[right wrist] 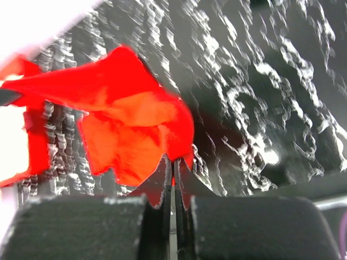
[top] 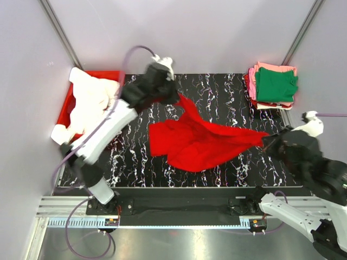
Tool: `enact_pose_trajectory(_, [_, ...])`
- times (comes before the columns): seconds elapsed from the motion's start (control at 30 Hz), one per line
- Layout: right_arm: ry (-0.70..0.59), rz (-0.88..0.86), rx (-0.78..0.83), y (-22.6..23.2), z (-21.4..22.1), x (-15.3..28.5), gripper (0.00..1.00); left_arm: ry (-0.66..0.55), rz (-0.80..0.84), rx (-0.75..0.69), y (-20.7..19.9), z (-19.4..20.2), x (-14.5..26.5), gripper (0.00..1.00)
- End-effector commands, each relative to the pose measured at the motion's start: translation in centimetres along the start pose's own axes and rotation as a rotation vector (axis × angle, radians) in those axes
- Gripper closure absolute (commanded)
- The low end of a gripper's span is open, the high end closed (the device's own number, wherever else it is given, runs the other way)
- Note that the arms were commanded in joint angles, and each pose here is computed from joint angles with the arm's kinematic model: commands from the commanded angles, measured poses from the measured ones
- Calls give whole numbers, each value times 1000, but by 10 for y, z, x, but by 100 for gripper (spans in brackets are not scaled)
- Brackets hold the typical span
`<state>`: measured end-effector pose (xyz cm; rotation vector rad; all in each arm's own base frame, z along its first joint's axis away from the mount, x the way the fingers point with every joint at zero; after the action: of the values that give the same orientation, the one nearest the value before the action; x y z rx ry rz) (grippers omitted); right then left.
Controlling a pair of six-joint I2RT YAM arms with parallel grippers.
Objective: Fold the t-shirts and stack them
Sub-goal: Flatten the tshirt out
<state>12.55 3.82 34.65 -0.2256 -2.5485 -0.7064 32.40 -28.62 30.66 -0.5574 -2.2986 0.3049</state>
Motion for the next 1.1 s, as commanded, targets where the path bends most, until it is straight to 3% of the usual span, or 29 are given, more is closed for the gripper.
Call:
enact_pose_trajectory(0.0, [-115,-96,97,6,-39,28,100,-189,-53,-60,6,-40,107,100])
enact_pose_trajectory(0.2, [-252,-398,169,20,-77,81,100,-424,24,-115,11,-54,250,100])
enact_pose_trajectory(0.33, [-421,-647,172,24,-104,131,100,-649,139,-180,15,-49,349,100])
enact_pose_trajectory(0.47, [-529,-838,255,29,-113,168,100,-835,242,-263,15,-43,417,100])
enact_pose_trajectory(0.57, [-569,-840,305,43,-124,169,100,-948,250,-297,16,-49,444,100])
enact_pose_trajectory(0.7, [-594,-624,325,62,-146,130,100,-971,151,-339,14,-78,434,100])
enact_pose_trajectory(0.73, [-602,-563,329,67,-150,117,100,-915,80,-344,12,-94,405,100])
enact_pose_trajectory(0.8, [-602,-381,364,77,-156,80,100,-933,24,-338,9,-113,395,100])
enact_pose_trajectory(0.9, [-590,-163,461,101,-157,23,100,-878,-59,-356,4,-145,342,100])
enact_pose_trajectory(0.93, [-575,-110,501,108,-152,3,100,-818,-74,-371,12,-160,305,100])
enact_pose_trajectory(1.0, [-538,5,619,126,-140,-49,100,-749,-35,-251,27,-176,261,100])
enact_pose_trajectory(1.03, [-523,72,613,117,-145,-79,100,-659,-53,-204,56,-189,212,100])
enact_pose_trajectory(1.07, [-423,34,601,126,-132,-130,100,-620,-73,-138,72,-195,186,100])
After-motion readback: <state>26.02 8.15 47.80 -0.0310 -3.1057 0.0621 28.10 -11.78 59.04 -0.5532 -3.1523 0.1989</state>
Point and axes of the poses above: each gripper's point midway between its finger pads, its own x axis back along the fingers, its own y axis along the line the jaws close on, z = x × y, the point moved 4 cm from there along x, back along the fingers
